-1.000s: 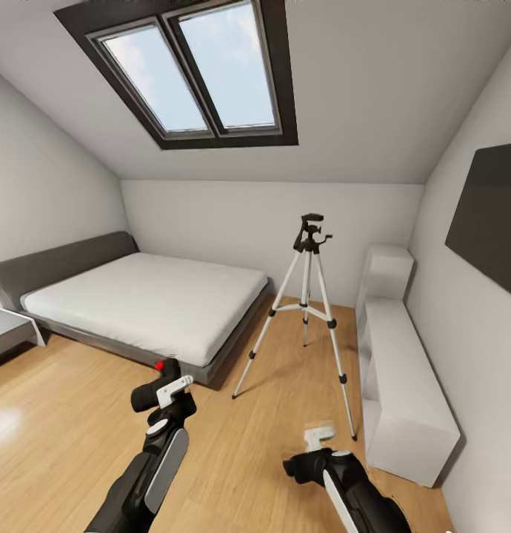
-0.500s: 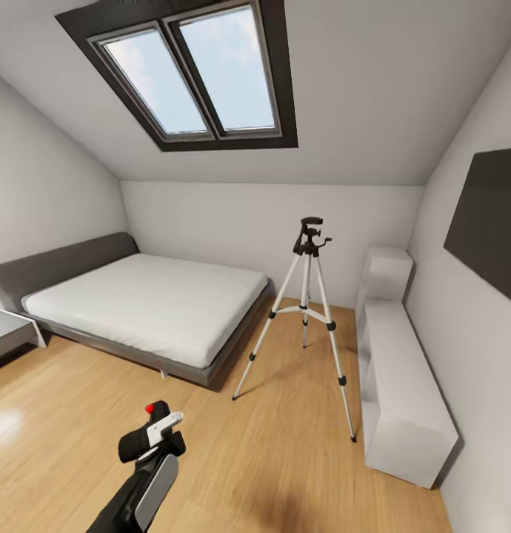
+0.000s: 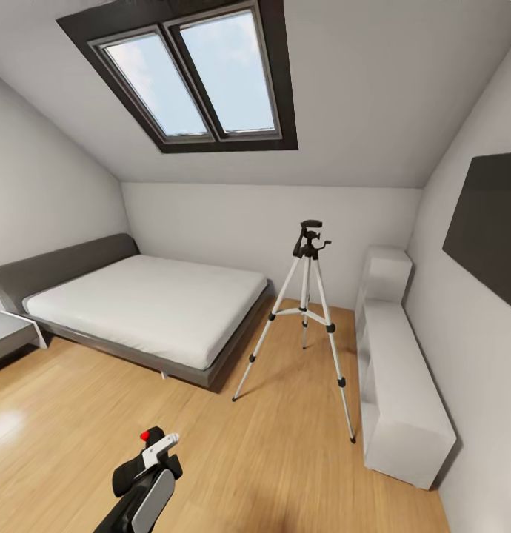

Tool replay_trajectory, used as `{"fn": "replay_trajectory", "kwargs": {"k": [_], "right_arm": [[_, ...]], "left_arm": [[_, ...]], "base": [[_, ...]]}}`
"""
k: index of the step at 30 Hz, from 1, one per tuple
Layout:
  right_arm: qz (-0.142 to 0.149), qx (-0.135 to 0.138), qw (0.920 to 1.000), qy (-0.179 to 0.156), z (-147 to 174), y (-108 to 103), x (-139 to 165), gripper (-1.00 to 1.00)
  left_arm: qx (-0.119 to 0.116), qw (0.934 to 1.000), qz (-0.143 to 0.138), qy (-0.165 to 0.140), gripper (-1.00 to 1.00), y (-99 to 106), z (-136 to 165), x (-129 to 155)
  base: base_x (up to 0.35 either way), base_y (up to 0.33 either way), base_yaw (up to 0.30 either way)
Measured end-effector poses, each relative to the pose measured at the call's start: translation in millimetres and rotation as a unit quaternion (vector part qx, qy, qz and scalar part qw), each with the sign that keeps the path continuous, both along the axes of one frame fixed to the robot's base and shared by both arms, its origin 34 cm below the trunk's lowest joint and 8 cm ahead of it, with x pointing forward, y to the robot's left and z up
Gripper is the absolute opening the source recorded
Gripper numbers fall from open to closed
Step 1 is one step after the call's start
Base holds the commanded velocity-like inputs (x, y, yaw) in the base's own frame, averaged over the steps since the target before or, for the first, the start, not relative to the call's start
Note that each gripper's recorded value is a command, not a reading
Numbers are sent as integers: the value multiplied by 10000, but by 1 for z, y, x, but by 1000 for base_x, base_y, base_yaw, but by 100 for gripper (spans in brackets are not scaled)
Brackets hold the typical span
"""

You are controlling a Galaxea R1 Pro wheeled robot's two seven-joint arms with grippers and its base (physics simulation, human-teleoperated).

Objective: Attach the digital camera to the camera tripod in the bedroom.

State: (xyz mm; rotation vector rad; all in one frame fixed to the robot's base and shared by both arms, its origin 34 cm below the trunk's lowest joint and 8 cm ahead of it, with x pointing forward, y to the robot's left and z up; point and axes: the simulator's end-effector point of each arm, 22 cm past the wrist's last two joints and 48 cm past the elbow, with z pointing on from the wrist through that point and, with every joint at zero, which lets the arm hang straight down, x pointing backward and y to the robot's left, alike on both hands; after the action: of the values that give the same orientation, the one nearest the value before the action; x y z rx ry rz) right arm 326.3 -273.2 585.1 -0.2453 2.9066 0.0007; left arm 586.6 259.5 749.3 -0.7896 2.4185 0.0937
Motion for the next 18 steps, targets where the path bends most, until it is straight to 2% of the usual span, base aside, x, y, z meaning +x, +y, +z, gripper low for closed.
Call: {"fn": "replay_trajectory", "kwargs": {"k": [5, 7, 18], "right_arm": [[-11, -37, 9996, 286, -5, -6, -54, 100], [-14, -48, 9994, 357, -4, -7, -66, 100], [29, -67, 9990, 432, 5, -9, -82, 100]], "left_arm": [[-5, 10000, 7, 24, -100, 0, 4, -3], [-9, 10000, 11, 7, -100, 0, 7, -2], [-14, 10000, 35, -11, -100, 2, 19, -5]], "base": [[0, 0, 0], [0, 0, 0], [0, 0, 0]]}}
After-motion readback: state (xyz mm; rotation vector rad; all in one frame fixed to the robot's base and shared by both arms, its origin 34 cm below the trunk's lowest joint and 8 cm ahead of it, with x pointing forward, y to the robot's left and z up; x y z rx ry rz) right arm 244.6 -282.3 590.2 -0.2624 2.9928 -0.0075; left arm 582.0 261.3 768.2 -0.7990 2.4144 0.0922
